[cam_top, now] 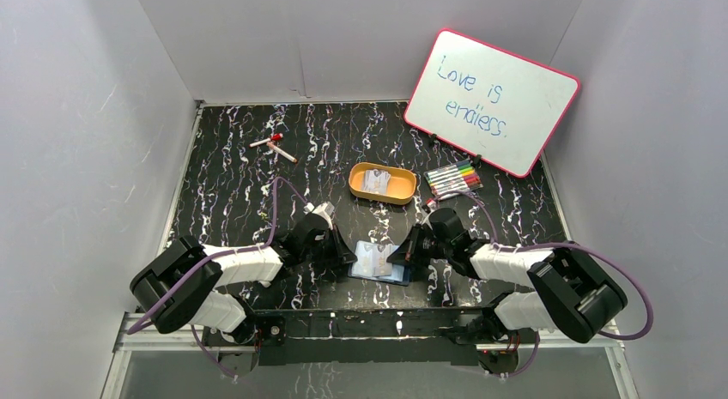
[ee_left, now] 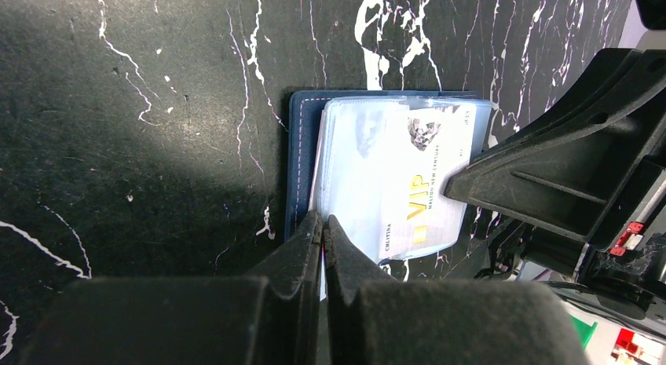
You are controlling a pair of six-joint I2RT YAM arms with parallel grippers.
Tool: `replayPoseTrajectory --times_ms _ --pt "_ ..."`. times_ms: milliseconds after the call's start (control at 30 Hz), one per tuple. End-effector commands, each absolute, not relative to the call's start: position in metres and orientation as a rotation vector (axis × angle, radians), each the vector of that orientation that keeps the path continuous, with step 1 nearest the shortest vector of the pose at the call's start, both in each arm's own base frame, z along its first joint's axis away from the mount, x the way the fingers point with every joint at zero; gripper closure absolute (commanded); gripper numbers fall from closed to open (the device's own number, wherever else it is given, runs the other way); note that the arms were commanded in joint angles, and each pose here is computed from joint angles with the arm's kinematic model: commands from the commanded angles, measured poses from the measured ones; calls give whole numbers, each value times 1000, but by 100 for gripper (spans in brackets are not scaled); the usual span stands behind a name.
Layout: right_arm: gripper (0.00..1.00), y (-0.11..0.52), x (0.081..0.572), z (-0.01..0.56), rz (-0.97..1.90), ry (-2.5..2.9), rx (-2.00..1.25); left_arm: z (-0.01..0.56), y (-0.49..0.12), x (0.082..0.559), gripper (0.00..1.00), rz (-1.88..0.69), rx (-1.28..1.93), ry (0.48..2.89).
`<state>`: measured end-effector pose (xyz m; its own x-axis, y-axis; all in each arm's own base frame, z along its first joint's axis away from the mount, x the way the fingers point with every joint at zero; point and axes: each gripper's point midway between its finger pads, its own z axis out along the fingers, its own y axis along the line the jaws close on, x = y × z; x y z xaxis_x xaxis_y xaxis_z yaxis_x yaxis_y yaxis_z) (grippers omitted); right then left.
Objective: Put the credit cards into the card holder
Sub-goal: Insert the credit card into the card holder.
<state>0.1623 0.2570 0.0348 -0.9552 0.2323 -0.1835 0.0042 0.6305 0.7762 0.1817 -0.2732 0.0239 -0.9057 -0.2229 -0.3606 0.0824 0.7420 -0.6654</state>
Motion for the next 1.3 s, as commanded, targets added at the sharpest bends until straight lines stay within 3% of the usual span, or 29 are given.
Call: replayPoseTrajectory --times_ms 0,700,1267 --pt "100 248 162 25 1168 2592 267 17 -267 177 100 -949 -111 2547" --pt "100 256 166 29 1265 2544 401 16 -261 178 100 -929 -163 2538" --pt "100 289 153 23 1302 2618 223 21 -258 182 100 -938 -223 2501"
